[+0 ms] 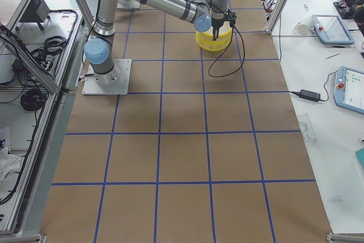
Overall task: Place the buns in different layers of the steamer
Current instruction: 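Lift the top tier aside with the right gripper while the left carries the bun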
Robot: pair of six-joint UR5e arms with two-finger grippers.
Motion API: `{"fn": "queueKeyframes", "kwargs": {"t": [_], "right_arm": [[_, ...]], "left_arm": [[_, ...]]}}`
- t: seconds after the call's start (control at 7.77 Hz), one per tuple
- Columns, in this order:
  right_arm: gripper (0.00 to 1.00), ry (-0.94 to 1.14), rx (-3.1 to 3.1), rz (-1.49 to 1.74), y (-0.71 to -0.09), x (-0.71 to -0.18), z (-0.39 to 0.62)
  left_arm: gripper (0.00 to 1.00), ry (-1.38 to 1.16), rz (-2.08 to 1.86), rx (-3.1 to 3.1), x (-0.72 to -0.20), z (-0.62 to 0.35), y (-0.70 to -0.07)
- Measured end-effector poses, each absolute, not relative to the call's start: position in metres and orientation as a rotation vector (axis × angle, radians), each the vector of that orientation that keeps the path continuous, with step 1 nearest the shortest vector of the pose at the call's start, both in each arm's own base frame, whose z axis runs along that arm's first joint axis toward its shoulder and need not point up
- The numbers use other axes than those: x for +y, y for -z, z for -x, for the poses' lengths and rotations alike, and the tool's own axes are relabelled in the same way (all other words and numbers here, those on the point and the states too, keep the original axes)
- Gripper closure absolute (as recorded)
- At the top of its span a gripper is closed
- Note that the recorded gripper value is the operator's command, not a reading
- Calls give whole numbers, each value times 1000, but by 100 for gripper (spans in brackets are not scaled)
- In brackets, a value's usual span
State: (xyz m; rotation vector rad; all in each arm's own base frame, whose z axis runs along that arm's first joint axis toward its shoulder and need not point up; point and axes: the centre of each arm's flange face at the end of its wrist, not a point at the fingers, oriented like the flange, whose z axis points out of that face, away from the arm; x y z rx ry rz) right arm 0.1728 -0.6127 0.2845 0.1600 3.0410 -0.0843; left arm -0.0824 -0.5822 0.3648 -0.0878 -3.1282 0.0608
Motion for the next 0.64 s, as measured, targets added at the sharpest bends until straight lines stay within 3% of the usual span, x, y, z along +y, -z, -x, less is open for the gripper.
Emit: {"fn": "queueKeyframes", "kwargs": {"t": [0.64], "right_arm": [[100, 72, 3030, -163, -357, -602, -102]], "left_arm": [[100, -132, -75, -3023, -581, 137, -368]]}}
